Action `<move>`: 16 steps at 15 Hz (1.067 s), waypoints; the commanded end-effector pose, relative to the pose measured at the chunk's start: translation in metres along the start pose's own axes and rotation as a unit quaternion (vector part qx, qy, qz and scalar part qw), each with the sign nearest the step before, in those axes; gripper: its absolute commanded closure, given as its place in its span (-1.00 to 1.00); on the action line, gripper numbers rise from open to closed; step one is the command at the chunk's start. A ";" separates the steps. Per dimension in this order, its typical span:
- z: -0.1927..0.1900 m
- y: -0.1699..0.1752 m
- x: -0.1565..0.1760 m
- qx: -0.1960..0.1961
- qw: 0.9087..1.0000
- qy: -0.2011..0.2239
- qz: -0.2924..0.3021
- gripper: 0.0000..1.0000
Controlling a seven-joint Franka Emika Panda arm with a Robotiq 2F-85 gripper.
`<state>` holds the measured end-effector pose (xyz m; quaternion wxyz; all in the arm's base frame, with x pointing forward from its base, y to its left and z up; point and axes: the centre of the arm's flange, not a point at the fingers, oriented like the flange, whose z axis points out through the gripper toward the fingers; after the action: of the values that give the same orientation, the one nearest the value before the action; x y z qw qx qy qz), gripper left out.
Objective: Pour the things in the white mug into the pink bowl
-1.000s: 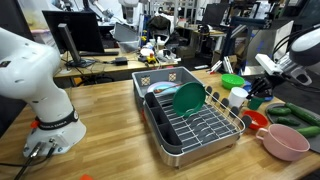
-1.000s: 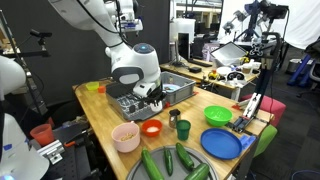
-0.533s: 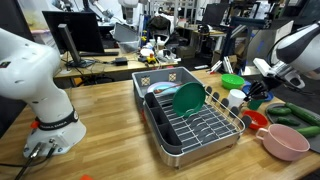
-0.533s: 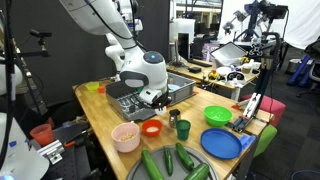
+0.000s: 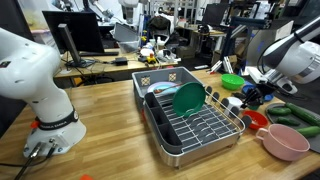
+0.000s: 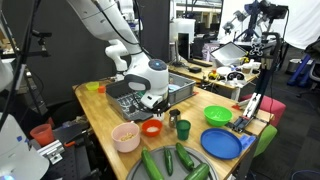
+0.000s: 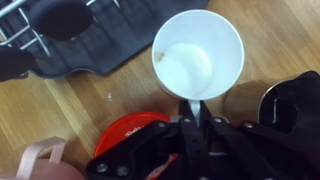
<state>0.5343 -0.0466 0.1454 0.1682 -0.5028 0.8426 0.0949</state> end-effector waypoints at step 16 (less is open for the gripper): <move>-0.042 0.033 -0.011 0.039 0.998 -0.034 -0.022 -1.00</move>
<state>0.5320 -0.0445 0.1734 0.1955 -0.5094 0.8332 0.0901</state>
